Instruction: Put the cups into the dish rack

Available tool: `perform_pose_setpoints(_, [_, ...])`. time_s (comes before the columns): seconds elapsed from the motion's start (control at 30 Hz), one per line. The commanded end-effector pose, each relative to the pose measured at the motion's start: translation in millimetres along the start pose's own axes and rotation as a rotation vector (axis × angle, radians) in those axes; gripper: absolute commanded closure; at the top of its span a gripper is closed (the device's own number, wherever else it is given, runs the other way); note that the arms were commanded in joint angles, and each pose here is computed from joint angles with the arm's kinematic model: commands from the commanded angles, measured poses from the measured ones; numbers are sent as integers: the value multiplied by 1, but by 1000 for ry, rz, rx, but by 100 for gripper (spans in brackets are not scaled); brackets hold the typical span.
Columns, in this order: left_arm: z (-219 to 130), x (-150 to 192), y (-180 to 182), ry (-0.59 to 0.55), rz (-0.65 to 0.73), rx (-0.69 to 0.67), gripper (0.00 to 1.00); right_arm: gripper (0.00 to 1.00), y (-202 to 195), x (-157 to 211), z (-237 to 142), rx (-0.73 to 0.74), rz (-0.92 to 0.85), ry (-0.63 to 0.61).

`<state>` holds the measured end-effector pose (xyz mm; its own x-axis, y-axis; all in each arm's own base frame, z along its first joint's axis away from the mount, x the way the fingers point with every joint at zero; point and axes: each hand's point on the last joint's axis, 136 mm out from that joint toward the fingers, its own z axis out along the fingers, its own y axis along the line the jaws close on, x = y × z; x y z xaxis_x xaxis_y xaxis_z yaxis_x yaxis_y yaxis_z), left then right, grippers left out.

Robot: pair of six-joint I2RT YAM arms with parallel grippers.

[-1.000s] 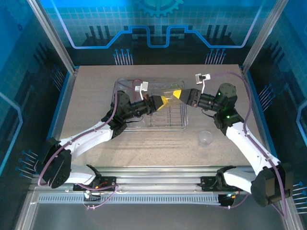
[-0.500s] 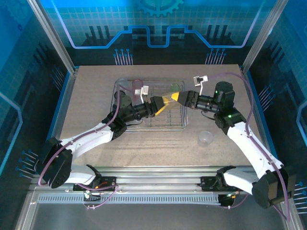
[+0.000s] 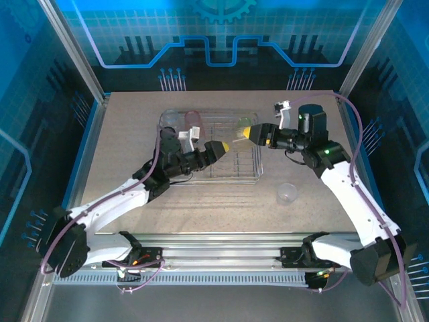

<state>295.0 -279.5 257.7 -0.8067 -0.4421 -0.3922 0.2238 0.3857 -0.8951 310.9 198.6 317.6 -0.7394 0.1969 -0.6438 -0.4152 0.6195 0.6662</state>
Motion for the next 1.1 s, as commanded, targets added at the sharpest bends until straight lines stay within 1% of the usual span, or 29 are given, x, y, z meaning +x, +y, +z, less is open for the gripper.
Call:
perform_pose_setpoints(0.0, [-24,-6,26,-66,73,-180,6,84,-18,4,-4,148,-69,61])
perform_pose_setpoints(0.03, [-32,-9,30,-86,93,-212,3,85,-23,4,-4,181,-82,77])
perform_pose_setpoints(0.1, [-47,-14,32,-125,139,-259,1,86,-33,1,-5,250,-103,92])
perform_pose_setpoints(0.27, [-87,-27,29,-222,295,-348,1,87,-47,-5,1,371,-182,123])
perform_pose_setpoints(0.43, [-125,-41,25,-323,427,-427,0,87,-48,-5,20,423,-269,178])
perform_pose_setpoints(0.53, [-143,-45,23,-364,489,-460,0,87,-50,-3,35,450,-337,227])
perform_pose_setpoints(0.63, [-154,-45,21,-379,534,-468,1,87,-62,-4,46,492,-381,267])
perform_pose_setpoints(0.83, [-158,-39,24,-353,574,-475,1,88,-83,-7,68,535,-481,337])
perform_pose_setpoints(0.9, [-157,-38,24,-346,579,-469,1,89,-89,-7,76,534,-519,362])
perform_pose_setpoints(1.03, [-156,-37,25,-340,595,-466,0,92,-93,0,97,468,-608,419])
perform_pose_setpoints(1.07, [-155,-36,25,-338,600,-466,0,92,-96,2,100,472,-626,431])
